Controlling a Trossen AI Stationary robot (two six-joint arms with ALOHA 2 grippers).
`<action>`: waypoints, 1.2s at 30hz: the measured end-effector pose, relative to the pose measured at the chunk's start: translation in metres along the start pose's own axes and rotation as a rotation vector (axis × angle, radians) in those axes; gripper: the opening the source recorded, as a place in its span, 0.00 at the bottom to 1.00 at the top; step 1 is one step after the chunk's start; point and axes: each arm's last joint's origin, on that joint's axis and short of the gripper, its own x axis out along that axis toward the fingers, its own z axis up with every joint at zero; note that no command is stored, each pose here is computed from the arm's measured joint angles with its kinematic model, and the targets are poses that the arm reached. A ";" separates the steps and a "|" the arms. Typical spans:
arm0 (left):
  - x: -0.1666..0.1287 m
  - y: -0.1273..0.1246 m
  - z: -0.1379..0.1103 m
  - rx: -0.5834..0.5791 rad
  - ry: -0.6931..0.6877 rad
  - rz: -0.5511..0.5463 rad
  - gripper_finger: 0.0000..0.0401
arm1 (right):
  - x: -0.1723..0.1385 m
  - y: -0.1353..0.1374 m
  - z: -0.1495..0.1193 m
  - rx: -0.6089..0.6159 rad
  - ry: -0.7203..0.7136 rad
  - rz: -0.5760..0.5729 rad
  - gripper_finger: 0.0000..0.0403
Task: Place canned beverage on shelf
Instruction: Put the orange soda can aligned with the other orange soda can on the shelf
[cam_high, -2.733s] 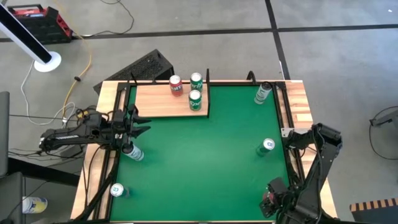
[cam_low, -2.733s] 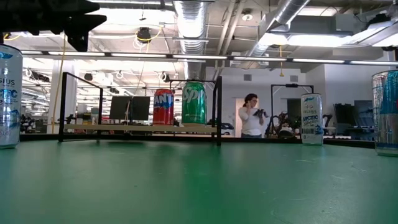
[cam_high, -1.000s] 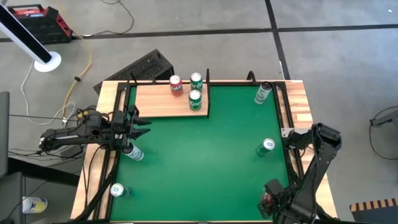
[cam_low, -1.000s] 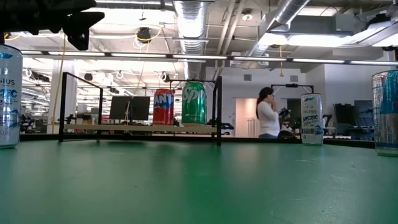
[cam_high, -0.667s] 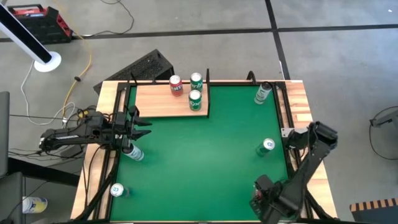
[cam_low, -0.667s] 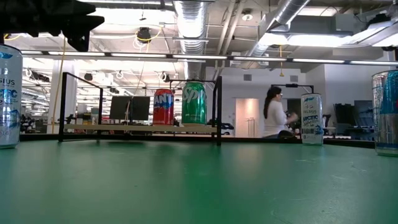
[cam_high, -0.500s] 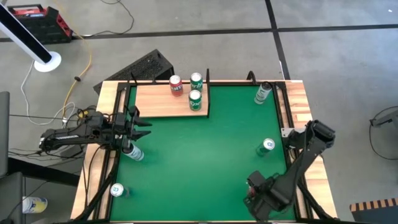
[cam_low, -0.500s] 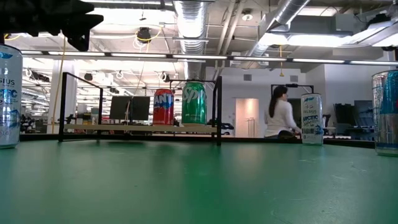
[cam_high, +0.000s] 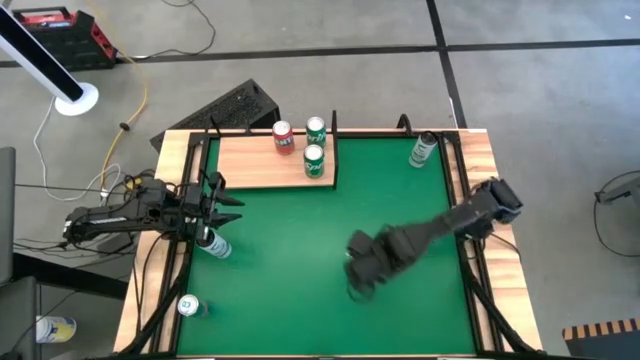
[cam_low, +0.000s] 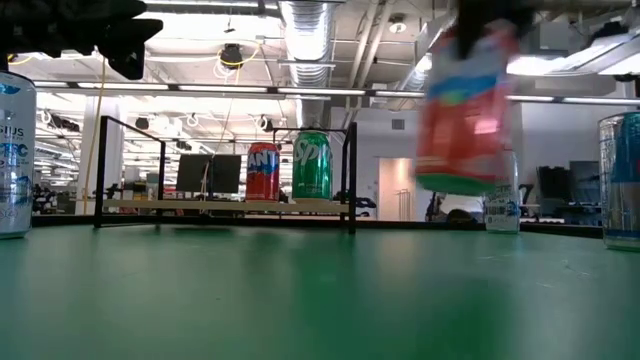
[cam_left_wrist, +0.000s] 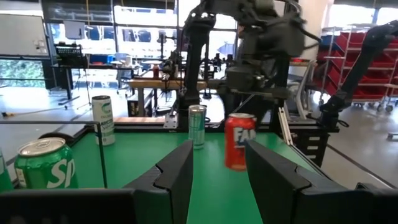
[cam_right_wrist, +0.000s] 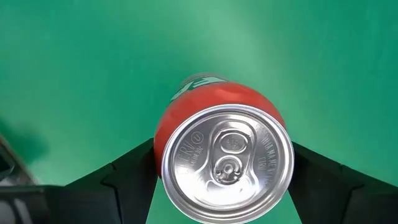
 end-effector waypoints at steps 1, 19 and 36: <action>0.000 0.000 0.000 -0.001 0.000 0.001 0.32 | 0.002 -0.005 0.010 -0.020 -0.014 0.009 0.80; 0.006 0.003 -0.007 -0.158 0.064 0.068 0.32 | 0.048 -0.070 0.115 -0.299 -0.091 0.161 0.80; 0.046 0.011 -0.024 -0.097 0.151 0.065 0.39 | 0.076 -0.071 0.119 -0.387 -0.001 0.186 0.82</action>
